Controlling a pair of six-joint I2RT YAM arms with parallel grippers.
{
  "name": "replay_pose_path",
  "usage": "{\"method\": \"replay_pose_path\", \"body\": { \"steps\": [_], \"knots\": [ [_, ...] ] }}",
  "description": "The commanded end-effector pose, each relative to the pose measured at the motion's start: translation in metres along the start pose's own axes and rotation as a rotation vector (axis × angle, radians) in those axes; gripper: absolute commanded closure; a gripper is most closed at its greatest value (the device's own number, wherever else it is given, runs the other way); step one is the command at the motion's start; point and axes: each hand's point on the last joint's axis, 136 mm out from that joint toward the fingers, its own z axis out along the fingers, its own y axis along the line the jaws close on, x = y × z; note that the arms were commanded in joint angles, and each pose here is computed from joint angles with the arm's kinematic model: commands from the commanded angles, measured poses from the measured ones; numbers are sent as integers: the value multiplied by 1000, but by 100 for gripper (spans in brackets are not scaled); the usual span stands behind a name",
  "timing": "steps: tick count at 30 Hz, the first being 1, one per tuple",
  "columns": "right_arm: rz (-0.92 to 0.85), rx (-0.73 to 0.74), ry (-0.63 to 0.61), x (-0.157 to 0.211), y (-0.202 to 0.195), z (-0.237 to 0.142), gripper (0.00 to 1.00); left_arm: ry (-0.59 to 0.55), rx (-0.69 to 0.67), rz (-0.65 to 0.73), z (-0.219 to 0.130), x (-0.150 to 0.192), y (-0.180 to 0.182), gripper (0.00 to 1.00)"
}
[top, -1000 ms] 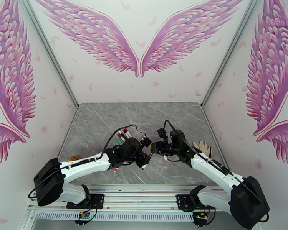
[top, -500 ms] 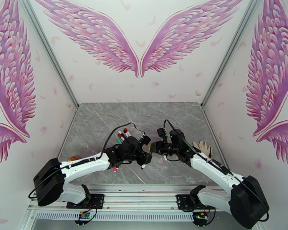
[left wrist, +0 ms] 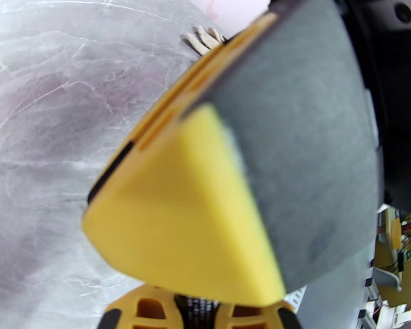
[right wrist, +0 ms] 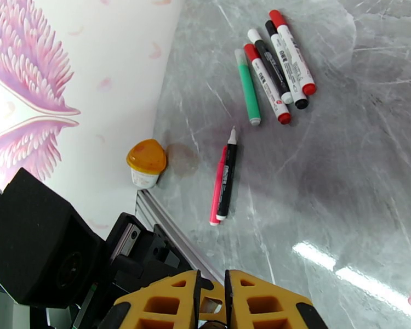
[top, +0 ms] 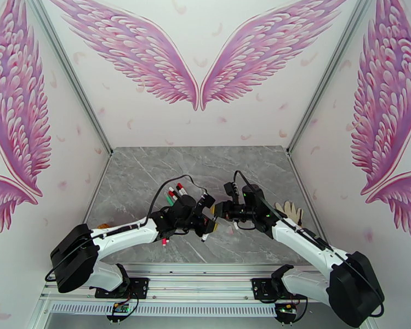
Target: Open the pen caps
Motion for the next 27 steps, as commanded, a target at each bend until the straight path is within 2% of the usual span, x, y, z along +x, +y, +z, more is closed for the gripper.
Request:
{"method": "replay_pose_path", "body": {
  "steps": [1, 4, 6, 12, 17, 21, 23, 27],
  "knots": [
    [20, 43, -99, -24, 13, -12, 88, 33, -146, 36, -4, 11, 20, 93],
    [49, 125, -155, -33, 6, -21, 89, 53, -307, 113, -8, 16, 31, 93],
    [64, 151, -188, -37, 3, -26, 90, 52, -338, 131, -9, 16, 30, 93],
    [18, 90, -237, -46, 15, -38, 90, 54, -166, 85, -5, 18, 6, 93],
    [-111, -111, -191, -42, 48, -44, 90, 73, 60, 35, -8, 17, -23, 93],
    [-162, -167, -174, -40, 57, -50, 90, 94, 91, 38, -9, 19, -30, 93],
    [-169, -170, -168, -41, 58, -50, 90, 93, 41, 48, -9, 20, -23, 93],
    [-122, -67, -184, -45, 40, -50, 90, 107, -157, 125, -9, 25, -4, 93]
  ]
}}
